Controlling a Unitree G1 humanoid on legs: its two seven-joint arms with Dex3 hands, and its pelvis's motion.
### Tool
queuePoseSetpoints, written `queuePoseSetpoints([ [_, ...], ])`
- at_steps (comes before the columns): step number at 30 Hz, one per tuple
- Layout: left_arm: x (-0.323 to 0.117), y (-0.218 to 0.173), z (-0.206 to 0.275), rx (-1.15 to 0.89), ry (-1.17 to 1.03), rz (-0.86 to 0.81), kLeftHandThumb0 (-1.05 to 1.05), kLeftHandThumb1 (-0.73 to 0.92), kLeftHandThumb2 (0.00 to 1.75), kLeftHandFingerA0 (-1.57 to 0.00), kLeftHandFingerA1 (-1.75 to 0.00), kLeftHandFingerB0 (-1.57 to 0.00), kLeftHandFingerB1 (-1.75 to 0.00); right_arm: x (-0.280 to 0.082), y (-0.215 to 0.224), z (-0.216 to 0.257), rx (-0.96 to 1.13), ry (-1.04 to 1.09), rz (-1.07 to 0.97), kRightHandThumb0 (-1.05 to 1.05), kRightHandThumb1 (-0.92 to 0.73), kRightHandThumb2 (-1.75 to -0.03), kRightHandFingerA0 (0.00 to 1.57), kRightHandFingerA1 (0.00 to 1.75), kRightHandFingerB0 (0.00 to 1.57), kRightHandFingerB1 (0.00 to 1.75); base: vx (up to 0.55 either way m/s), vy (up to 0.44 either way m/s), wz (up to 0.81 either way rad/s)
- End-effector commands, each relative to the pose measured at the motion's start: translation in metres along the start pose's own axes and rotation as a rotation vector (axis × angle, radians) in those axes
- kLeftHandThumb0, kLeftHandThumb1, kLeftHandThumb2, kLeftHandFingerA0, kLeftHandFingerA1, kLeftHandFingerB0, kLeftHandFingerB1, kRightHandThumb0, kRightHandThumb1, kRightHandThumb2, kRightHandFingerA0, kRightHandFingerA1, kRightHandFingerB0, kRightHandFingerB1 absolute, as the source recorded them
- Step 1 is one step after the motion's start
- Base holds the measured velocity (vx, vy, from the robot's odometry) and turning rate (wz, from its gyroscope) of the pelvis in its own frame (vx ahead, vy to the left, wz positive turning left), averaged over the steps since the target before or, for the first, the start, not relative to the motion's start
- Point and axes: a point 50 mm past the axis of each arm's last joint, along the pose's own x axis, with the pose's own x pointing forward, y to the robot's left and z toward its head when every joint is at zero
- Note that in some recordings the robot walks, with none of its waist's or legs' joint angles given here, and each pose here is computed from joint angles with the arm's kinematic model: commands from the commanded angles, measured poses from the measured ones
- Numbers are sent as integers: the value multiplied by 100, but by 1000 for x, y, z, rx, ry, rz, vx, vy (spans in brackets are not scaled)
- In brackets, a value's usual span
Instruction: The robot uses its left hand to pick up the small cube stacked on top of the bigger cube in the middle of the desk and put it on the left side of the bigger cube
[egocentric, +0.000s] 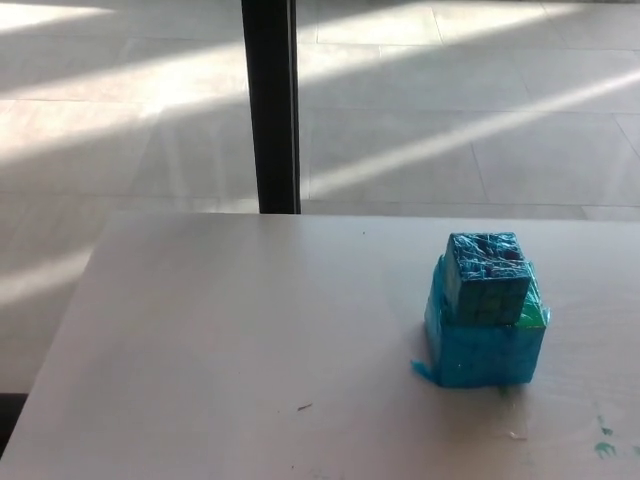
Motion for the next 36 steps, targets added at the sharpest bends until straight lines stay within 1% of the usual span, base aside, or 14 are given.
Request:
queuePoseSetpoints([
  [1, 3, -1, 78, 136, -164, 34, -89, 89, 67, -54, -54, -3, -25, -5, -7, -9, 7, 27, 10, -36, -68, -60, 59, 58, 54, 42, 0, 0, 0],
  [2, 4, -4, 95, 118, -194, 18, -87, 67, 109, -26, -59, -5, -18, -5, -7, -9, -4, 34, 4, -37, -68, -61, 61, 59, 56, 42, 0, 0, 0],
  [11, -18, -45, 211, 184, -496, -84, -94, 88, 67, -53, -66, -5, -29, -7, -8, -10, -25, 56, 20, -40, -68, -61, 60, 57, 54, 41, 0, 0, 0],
  [12, -21, -52, 221, 176, -515, -106, -101, 72, 112, -58, -73, -6, -19, -9, -7, -8, -27, 54, 23, -40, -69, -61, 59, 57, 54, 42, 0, 0, 0],
  [13, -25, -59, 230, 197, -535, -120, -96, 87, 66, -37, -66, -2, -32, -10, -7, -7, -32, 52, 25, -40, -69, -61, 59, 57, 54, 41, 0, 0, 0],
  [16, -39, -91, 258, 263, -613, -160, -91, 69, 111, -14, -57, -3, -27, -8, -8, -9, -35, 56, 20, -41, -68, -61, 60, 58, 56, 42, 0, 0, 0],
  [20, -50, -116, 268, 362, -678, -225, -96, 73, 114, -35, -66, -5, -21, -9, -8, -10, -51, 82, 21, -42, -68, -61, 60, 55, 55, 41, 0, 0, 0],
  [21, -56, -130, 272, 397, -726, -255, -91, 89, 66, -43, -61, -5, -33, -11, -7, -10, -63, 88, 23, -42, -69, -61, 61, 55, 54, 40, 0, 0, 0],
  [26, -69, -163, 278, 458, -790, -349, -96, 71, 107, -65, -90, -4, -37, -14, -5, -6, -76, 109, 21, -41, -71, -61, 61, 54, 53, 39, 0, 0, 0],
  [29, -86, -197, 285, 523, -858, -433, -98, 88, 67, -19, -62, -5, -33, -13, -6, -3, -84, 104, 27, -42, -71, -61, 60, 57, 53, 40, 0, 0, 0],
  [31, -95, -216, 288, 519, -866, -484, -97, 66, 109, -14, -59, -7, -26, -12, -9, 0, -91, 105, 27, -43, -71, -61, 60, 55, 53, 40, 0, 0, 0],
  [33, -109, -235, 289, 546, -917, -518, -103, 90, 66, -27, -69, -5, -31, -11, -9, -2, -86, 104, 28, -41, -71, -62, 60, 55, 53, 40, 0, 0, 0],
  [35, -123, -257, 286, 509, -951, -565, -100, 66, 107, -75, -125, -6, -42, -11, -9, -2, -80, 106, 28, -41, -71, -62, 60, 54, 54, 40, 0, 0, 0],
  [36, -132, -275, 281, 537, -931, -623, -99, 87, 67, -21, -68, -11, -28, -11, -8, -2, -65, 104, 21, -42, -69, -61, 61, 55, 55, 40, 0, 0, 0],
])
